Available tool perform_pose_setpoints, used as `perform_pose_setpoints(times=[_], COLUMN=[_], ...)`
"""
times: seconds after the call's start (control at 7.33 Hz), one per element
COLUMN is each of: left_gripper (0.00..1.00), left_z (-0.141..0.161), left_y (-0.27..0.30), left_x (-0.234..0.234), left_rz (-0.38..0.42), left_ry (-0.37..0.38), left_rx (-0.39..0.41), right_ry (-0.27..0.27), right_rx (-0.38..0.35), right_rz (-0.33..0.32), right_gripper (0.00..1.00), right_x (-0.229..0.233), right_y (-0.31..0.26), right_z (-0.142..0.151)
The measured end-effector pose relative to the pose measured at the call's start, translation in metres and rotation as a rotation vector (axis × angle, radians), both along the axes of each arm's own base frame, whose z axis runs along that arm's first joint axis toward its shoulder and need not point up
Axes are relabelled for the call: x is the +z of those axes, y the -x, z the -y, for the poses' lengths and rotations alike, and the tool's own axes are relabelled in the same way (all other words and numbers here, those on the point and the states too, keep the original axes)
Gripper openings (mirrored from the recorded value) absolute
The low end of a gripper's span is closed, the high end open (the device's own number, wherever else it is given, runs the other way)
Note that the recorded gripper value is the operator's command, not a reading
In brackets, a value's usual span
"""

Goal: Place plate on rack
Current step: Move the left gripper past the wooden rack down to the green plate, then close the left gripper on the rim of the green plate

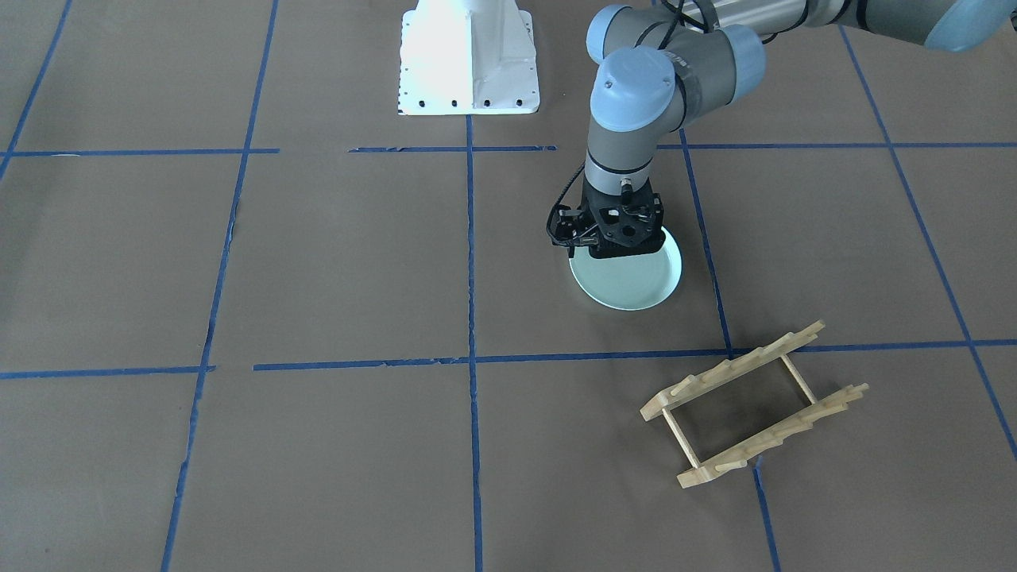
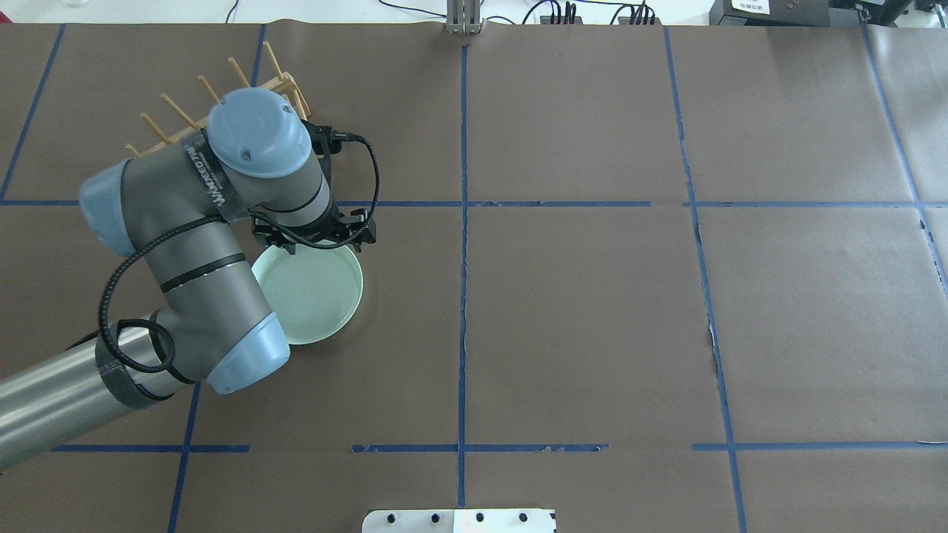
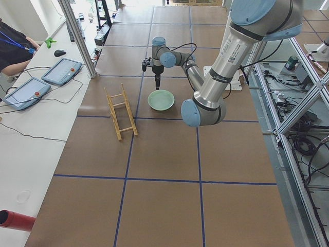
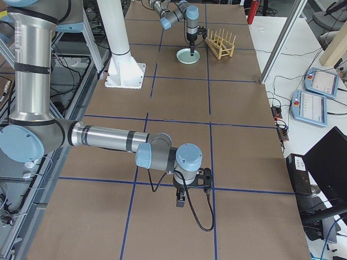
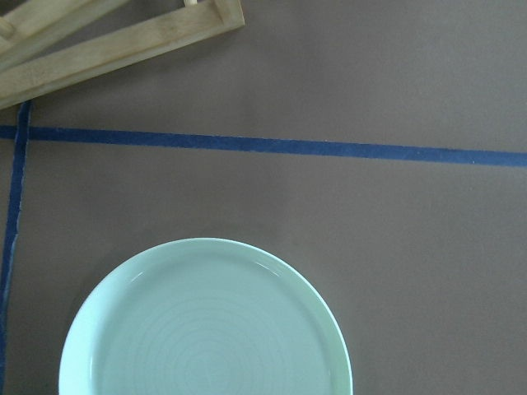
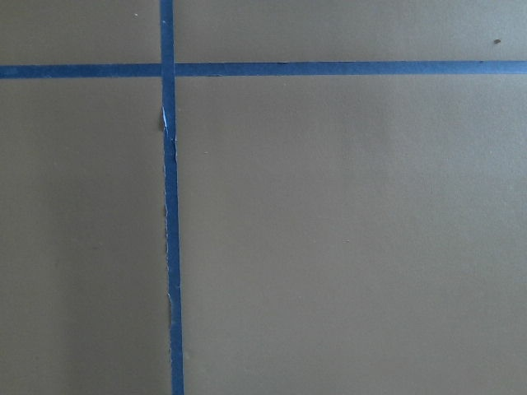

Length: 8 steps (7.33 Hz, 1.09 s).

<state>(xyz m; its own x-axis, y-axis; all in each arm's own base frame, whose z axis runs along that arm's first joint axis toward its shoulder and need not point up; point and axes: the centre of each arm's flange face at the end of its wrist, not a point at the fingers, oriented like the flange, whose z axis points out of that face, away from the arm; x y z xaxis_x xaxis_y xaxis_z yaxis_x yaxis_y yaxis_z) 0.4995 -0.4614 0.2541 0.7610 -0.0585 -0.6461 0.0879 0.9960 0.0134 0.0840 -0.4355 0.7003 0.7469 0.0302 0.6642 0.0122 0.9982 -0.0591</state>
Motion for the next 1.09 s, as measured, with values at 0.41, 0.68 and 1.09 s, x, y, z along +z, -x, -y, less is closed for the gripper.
perform_pose_setpoints(times=[0.41,0.68,1.09], left_gripper=[1.0,0.93,0.76], left_z=[-0.019,-0.019,-0.018], left_y=[-0.039,-0.047,-0.049], left_x=[0.019,0.025,0.032], left_rz=[0.002,-0.013,-0.018], left_ry=[0.036,0.035,0.033], left_rx=[-0.01,-0.012,-0.011], right_ry=[0.0,0.0,0.0], right_rx=[0.0,0.0,0.0], right_rz=[0.0,0.0,0.0], right_gripper=[1.0,1.0,1.0], right_x=[0.0,0.0,0.0], right_y=[0.0,0.0,0.0], right_z=[0.0,0.0,0.0])
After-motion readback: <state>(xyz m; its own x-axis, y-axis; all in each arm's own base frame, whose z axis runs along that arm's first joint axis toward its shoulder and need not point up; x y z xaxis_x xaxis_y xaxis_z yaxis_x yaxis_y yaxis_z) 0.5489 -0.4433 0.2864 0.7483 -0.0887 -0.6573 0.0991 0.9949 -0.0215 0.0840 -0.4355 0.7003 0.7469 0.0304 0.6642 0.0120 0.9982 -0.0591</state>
